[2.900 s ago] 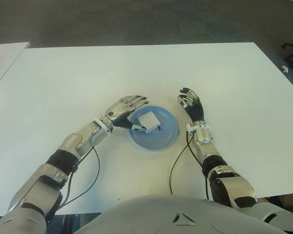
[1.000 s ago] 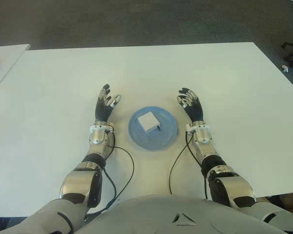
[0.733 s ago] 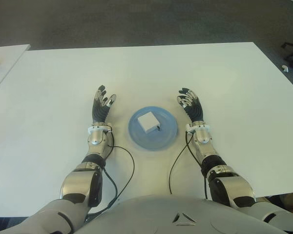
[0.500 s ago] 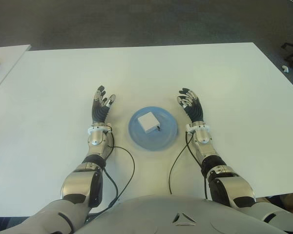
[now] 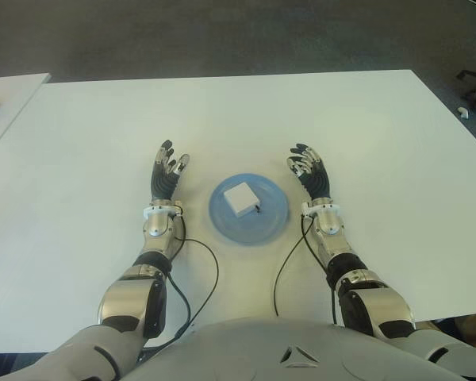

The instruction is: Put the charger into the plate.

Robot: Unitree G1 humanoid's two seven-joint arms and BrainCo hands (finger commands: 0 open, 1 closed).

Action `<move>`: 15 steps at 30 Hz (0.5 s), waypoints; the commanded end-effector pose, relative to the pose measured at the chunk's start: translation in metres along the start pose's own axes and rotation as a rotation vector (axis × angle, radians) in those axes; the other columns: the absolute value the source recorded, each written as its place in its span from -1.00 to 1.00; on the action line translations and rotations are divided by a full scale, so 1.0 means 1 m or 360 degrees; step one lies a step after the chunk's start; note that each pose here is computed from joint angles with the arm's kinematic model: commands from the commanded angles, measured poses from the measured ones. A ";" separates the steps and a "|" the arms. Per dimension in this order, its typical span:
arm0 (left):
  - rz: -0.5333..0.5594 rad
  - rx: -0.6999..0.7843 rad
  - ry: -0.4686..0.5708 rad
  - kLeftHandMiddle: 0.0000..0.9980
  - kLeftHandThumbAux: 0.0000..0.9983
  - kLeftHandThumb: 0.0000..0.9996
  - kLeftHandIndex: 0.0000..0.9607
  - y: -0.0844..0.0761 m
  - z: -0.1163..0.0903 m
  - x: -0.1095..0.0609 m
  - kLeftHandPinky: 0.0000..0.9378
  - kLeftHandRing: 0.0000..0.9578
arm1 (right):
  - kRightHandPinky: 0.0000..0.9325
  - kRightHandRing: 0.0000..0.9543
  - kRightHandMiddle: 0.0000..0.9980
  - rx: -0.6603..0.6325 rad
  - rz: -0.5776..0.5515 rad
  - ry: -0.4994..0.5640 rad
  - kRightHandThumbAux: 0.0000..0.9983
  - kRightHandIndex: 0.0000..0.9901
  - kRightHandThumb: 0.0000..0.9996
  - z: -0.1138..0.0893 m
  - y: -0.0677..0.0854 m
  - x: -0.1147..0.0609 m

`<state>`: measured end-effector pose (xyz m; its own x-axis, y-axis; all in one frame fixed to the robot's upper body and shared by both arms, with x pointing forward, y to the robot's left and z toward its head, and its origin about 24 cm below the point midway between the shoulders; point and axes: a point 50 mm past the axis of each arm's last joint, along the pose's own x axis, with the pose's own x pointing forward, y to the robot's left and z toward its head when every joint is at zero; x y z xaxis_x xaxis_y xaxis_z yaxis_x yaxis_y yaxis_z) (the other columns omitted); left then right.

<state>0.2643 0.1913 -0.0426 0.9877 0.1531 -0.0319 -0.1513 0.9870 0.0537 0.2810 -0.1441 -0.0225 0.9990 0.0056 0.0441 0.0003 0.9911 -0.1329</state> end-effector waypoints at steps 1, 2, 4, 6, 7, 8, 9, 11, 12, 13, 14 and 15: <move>-0.0083 0.0099 0.0916 -1.00 0.01 -1.00 -1.00 0.002 -0.089 -0.088 -1.00 -1.00 | -0.26 -0.36 -0.43 0.0013 0.0028 0.0693 0.24 -0.63 0.12 -0.080 0.013 -0.097; -0.0092 0.0111 0.0943 -1.00 0.01 -1.00 -1.00 0.002 -0.090 -0.089 -1.00 -1.00 | -0.26 -0.36 -0.43 0.0013 0.0027 0.0693 0.24 -0.63 0.13 -0.080 0.013 -0.097; -0.0119 0.0141 0.1015 -1.00 0.00 -0.99 -1.00 0.002 -0.093 -0.089 -1.00 -1.00 | -0.26 -0.35 -0.43 0.0013 0.0024 0.0695 0.23 -0.63 0.16 -0.080 0.013 -0.097; -0.0161 0.0181 0.1076 -1.00 -0.02 -0.99 -1.00 0.001 -0.095 -0.088 -1.00 -1.00 | -0.24 -0.34 -0.42 0.0012 0.0021 0.0696 0.23 -0.63 0.18 -0.080 0.014 -0.097; -0.0173 0.0192 0.1090 -1.00 -0.04 -0.99 -1.00 0.001 -0.095 -0.088 -1.00 -1.00 | -0.23 -0.34 -0.42 0.0011 0.0020 0.0695 0.23 -0.63 0.19 -0.080 0.014 -0.097; -0.0194 0.0209 0.1100 -1.00 -0.04 -0.99 -1.00 0.000 -0.095 -0.086 -1.00 -1.00 | -0.23 -0.34 -0.42 0.0011 0.0019 0.0696 0.22 -0.63 0.19 -0.080 0.014 -0.097; -0.0205 0.0218 0.1104 -1.00 -0.06 -1.00 -1.00 0.000 -0.094 -0.084 -1.00 -1.00 | -0.22 -0.33 -0.42 0.0010 0.0019 0.0696 0.22 -0.63 0.18 -0.080 0.014 -0.097; -0.0227 0.0234 0.1107 -1.00 -0.08 -1.00 -1.00 0.000 -0.094 -0.082 -1.00 -1.00 | -0.22 -0.33 -0.43 0.0009 0.0020 0.0698 0.22 -0.63 0.18 -0.080 0.014 -0.097; -0.0236 0.0241 0.1107 -1.00 -0.09 -1.00 -1.00 -0.001 -0.093 -0.082 -1.00 -1.00 | -0.21 -0.33 -0.43 0.0008 0.0021 0.0698 0.22 -0.64 0.15 -0.080 0.014 -0.097; -0.0250 0.0251 0.1109 -1.00 -0.10 -1.00 -1.00 -0.001 -0.093 -0.082 -1.00 -1.00 | -0.21 -0.33 -0.43 0.0008 0.0021 0.0698 0.22 -0.64 0.14 -0.080 0.014 -0.098; -0.0258 0.0258 0.1111 -1.00 -0.11 -0.99 -1.00 -0.001 -0.094 -0.082 -1.00 -1.00 | -0.22 -0.33 -0.43 0.0008 0.0020 0.0698 0.22 -0.64 0.13 -0.080 0.014 -0.098; -0.0271 0.0261 0.1097 -1.00 -0.12 -0.99 -1.00 -0.002 -0.093 -0.082 -1.00 -1.00 | -0.22 -0.33 -0.43 0.0008 0.0018 0.0698 0.22 -0.64 0.12 -0.080 0.014 -0.098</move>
<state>0.2743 0.1909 -0.0458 0.9860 0.0952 -0.1369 -0.0764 0.9877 0.1363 0.2801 -0.1442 -0.0228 0.9989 -0.0073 0.0458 0.0133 0.9913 -0.1309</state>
